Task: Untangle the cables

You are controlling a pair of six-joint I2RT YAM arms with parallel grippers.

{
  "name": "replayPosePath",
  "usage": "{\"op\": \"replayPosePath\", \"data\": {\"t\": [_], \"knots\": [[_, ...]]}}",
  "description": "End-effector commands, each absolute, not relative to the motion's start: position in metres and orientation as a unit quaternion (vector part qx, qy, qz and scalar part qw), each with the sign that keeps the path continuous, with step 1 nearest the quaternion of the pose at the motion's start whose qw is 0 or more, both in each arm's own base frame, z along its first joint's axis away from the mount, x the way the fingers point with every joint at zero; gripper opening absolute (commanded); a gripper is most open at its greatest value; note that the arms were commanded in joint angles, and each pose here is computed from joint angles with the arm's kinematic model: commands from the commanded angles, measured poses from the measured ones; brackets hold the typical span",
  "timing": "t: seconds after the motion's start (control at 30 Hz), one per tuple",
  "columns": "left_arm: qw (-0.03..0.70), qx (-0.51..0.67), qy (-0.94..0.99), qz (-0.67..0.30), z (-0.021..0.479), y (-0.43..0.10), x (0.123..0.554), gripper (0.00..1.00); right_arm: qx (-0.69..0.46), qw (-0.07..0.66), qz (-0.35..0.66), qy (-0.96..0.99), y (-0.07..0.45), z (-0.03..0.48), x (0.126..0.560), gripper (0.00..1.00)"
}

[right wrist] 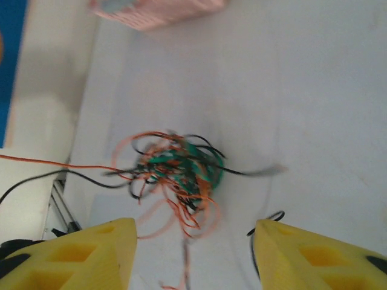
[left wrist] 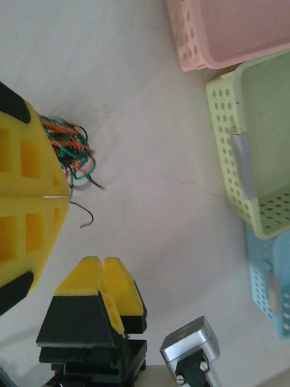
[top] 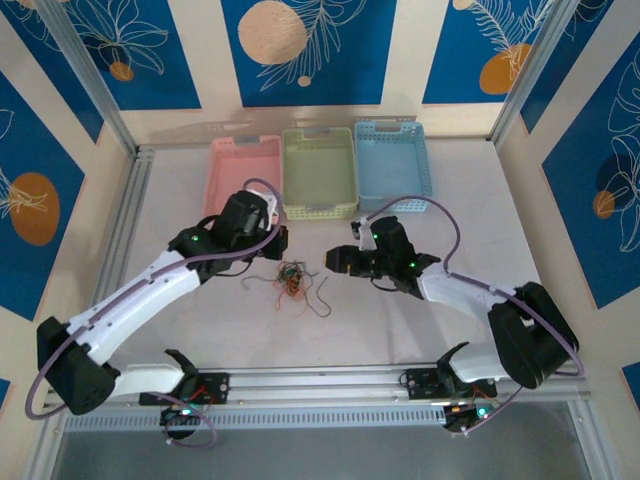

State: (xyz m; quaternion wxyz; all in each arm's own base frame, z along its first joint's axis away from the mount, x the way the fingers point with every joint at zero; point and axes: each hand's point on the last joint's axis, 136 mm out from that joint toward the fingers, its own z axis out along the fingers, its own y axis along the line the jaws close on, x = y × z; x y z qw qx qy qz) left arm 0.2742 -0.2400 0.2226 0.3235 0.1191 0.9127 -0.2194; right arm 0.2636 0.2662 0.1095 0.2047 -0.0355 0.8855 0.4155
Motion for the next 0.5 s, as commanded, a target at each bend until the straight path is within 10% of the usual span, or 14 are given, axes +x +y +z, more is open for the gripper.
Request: {"op": "replayPosePath", "data": {"t": [0.0, 0.47], "knots": [[0.315, 0.145, 0.913, -0.213, 0.216, -0.244, 0.275, 0.00, 0.002, 0.160, 0.398, 0.903, 0.269, 0.095, 0.258, 0.52], [0.332, 0.157, 0.912, -0.184, 0.185, -0.231, 0.280, 0.00, -0.062, 0.081, 0.436, 0.894, 0.324, 0.075, 0.211, 0.48]]}}
